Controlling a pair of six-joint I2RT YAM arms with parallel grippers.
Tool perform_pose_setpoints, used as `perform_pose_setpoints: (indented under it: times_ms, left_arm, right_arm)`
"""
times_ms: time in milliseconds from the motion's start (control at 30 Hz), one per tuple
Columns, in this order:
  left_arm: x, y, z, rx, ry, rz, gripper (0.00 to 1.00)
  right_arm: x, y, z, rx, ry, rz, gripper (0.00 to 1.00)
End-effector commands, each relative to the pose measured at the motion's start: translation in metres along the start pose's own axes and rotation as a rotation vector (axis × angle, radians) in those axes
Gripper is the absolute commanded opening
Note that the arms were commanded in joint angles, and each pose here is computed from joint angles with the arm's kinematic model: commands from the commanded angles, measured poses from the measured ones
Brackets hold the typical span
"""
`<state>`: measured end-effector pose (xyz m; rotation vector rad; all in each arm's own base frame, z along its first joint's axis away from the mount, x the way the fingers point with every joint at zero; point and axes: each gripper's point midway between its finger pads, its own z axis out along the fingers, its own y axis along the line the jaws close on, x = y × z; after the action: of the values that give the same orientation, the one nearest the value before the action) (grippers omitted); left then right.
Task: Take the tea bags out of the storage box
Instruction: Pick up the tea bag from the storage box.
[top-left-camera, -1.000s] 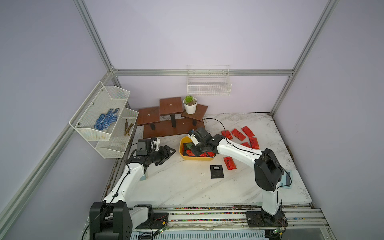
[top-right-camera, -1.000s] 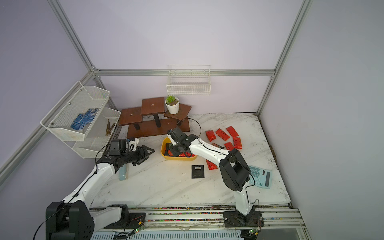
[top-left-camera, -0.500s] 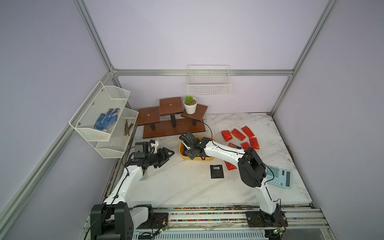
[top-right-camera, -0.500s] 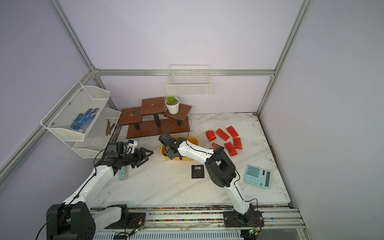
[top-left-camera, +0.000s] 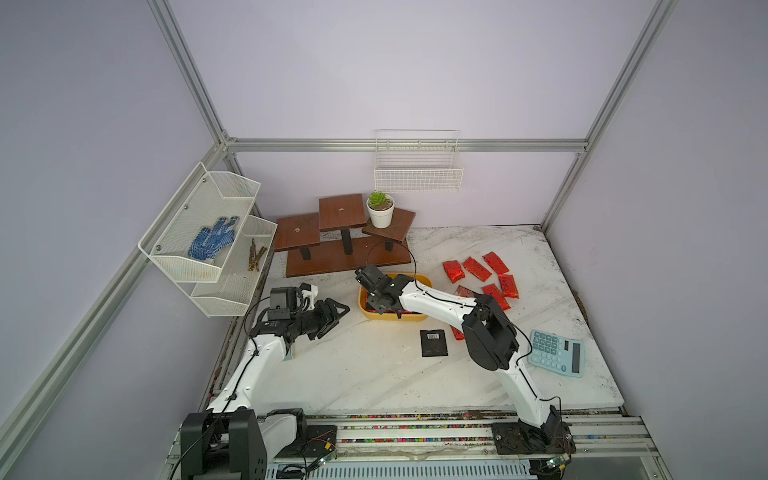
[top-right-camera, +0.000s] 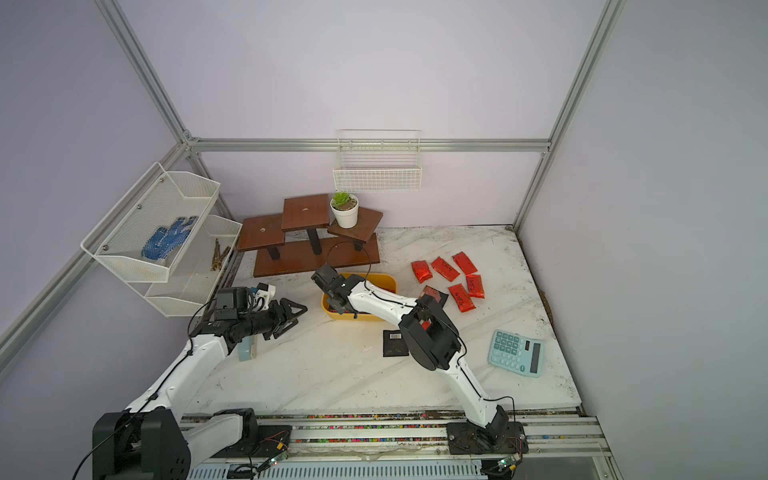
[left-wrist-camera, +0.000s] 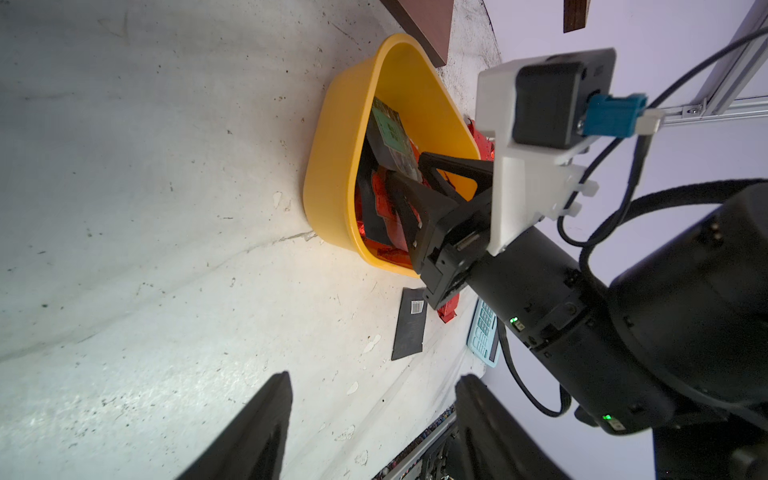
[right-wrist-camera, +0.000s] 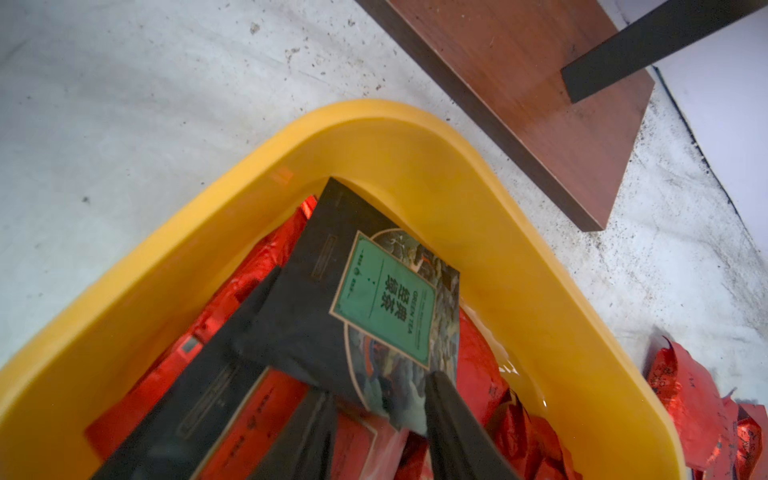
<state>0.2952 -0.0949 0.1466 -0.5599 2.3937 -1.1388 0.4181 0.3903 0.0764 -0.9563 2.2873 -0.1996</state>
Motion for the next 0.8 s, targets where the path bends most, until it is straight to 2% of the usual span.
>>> perform_pose_setpoints:
  times_ms: [0,133,200,233,367,767]
  left_arm:
    - [-0.004,-0.012,-0.007,0.042,-0.027,0.036,0.66]
    - [-0.004,-0.011,-0.007,0.042,-0.026,0.033,0.66]
    - [-0.004,-0.012,-0.007,0.045,-0.025,0.034,0.66]
    - [-0.004,-0.012,-0.007,0.047,-0.024,0.032,0.66]
    - [-0.004,-0.013,-0.008,0.047,-0.028,0.036,0.66]
    - [-0.002,-0.029,-0.013,0.055,-0.042,0.067,0.66]
  right_arm:
    - [-0.007,-0.004,0.004,0.048,-0.013,-0.005,0.37]
    - [-0.014,-0.005,0.004,0.055,-0.033,0.007,0.17]
    - [-0.016,-0.005,0.003,0.051,-0.037,0.006,0.02]
    - [-0.017,-0.005,0.002,0.048,-0.04,0.008,0.0]
    - [-0.02,-0.007,-0.01,0.03,-0.053,0.015,0.0]
    - [-0.027,-0.027,-0.096,-0.11,-0.165,0.145,0.0]
